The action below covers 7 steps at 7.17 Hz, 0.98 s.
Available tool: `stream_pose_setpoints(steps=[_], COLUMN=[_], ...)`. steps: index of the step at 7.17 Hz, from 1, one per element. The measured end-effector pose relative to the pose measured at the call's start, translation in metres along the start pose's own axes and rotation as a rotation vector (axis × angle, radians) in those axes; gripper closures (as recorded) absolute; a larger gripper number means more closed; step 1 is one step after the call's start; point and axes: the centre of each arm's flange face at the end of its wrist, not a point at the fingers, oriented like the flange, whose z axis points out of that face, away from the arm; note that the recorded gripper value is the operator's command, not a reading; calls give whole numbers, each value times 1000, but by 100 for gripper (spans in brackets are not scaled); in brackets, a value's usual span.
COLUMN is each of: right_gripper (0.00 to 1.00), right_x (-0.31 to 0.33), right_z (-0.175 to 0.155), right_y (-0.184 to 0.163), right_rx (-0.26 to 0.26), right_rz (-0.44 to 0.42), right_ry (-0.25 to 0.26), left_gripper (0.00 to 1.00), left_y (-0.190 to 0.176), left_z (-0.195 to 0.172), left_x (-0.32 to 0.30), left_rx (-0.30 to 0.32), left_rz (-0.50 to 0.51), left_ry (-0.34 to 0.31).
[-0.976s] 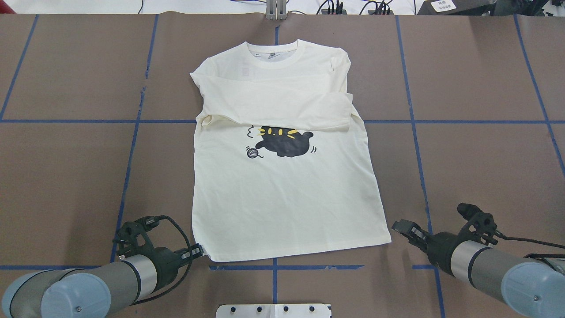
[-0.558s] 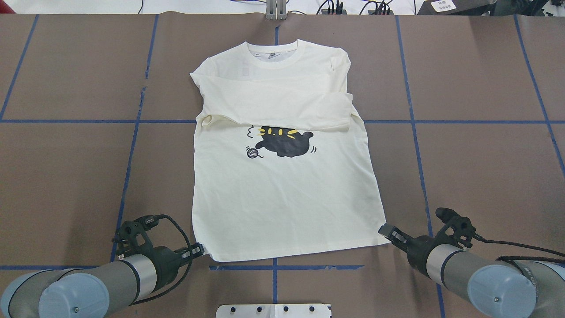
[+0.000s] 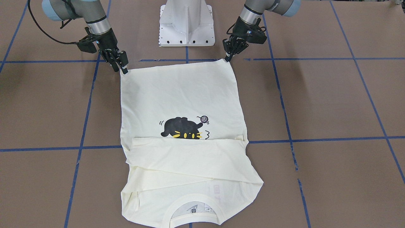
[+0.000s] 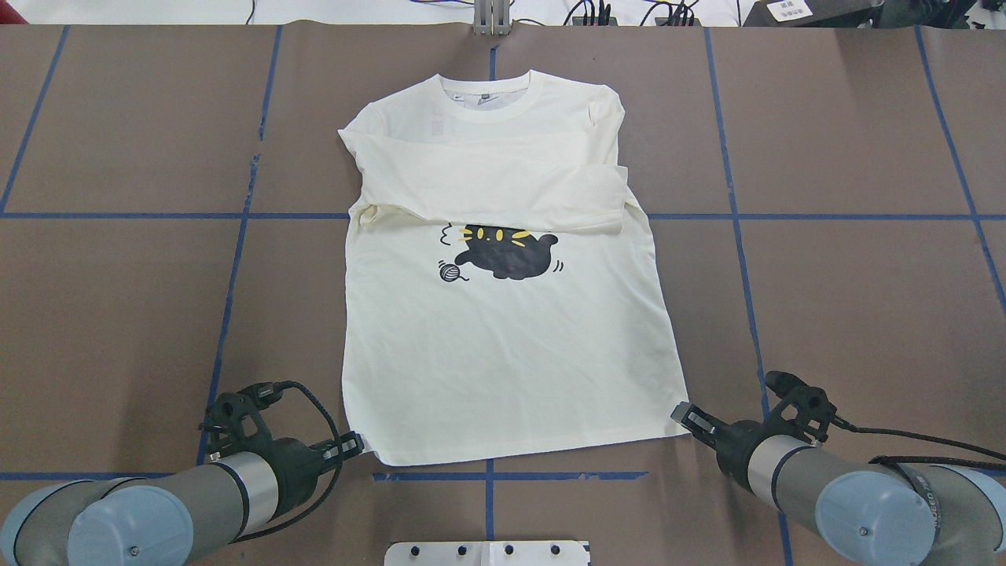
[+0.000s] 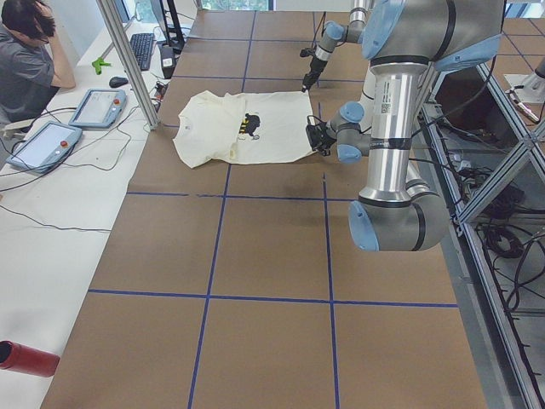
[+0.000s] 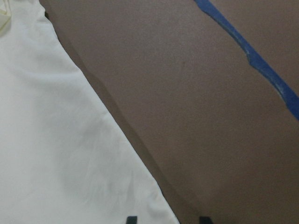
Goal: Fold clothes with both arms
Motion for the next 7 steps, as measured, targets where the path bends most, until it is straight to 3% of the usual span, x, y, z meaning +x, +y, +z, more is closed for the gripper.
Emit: stream_pose_setpoints(steps=[2, 3, 5, 7], right_gripper=[86, 100, 100, 100], right_x=[-1, -1, -4, -23], right_z=[0, 0, -3, -36], right_y=[0, 0, -1, -12], right_rx=[1, 2, 8, 22], right_rz=[3, 3, 5, 5], right_ry=[-2, -3, -14, -79], left_gripper=[100, 100, 100, 100], left_y=[0, 0, 0, -6], left_z=[0, 0, -4, -46], left_x=[0, 0, 3, 26], left_rx=[0, -1, -6, -45], left_rz=[0, 0, 1, 57], left_ry=[0, 0, 7, 47])
